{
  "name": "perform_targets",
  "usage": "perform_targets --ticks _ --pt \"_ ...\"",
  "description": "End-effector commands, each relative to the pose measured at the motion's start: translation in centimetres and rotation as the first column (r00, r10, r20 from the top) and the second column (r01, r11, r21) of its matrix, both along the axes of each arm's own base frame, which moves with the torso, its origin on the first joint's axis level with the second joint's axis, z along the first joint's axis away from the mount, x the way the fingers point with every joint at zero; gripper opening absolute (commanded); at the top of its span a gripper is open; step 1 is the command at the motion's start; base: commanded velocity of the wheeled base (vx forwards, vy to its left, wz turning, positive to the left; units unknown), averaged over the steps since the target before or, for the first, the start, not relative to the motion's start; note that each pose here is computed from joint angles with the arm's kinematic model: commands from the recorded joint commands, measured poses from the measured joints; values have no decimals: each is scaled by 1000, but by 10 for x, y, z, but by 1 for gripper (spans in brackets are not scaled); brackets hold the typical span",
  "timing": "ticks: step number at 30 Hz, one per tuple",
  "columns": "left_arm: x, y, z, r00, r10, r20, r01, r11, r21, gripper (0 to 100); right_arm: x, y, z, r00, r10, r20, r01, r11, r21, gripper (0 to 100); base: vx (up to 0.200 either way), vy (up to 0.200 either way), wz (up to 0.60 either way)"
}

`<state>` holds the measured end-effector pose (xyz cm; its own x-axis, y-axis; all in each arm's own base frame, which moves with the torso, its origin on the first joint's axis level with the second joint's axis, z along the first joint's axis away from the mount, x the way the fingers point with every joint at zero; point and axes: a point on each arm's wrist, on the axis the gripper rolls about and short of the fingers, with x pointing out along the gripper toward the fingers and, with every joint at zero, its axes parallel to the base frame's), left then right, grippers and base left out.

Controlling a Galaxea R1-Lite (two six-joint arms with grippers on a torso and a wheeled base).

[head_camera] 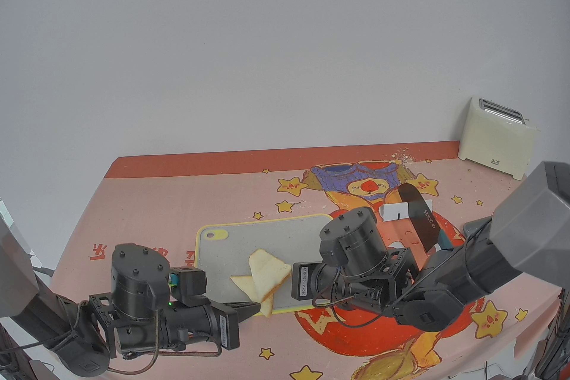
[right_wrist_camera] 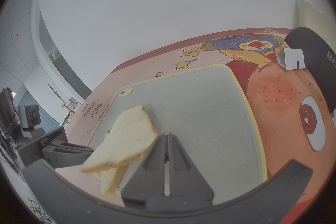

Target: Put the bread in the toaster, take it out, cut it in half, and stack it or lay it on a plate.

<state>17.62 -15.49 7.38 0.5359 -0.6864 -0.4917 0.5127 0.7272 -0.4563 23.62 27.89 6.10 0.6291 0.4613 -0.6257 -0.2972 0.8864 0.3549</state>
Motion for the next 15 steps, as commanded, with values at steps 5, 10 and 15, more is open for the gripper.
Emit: perform_targets --ticks 5,10,15 --pt "-9 -4 -1 1000 -31 -1 31 999 8 0 0 0 -1 1000 0 -2 0 1000 -3 0 0 0 0" --pt "-8 6 5 1000 19 12 -19 1000 -1 0 2 -4 4 1000 -12 8 12 1000 6 0 0 0 0" --pt "-4 15 6 996 87 26 -88 996 6 0 10 -12 8 999 -48 19 48 999 8 0 0 0 0"
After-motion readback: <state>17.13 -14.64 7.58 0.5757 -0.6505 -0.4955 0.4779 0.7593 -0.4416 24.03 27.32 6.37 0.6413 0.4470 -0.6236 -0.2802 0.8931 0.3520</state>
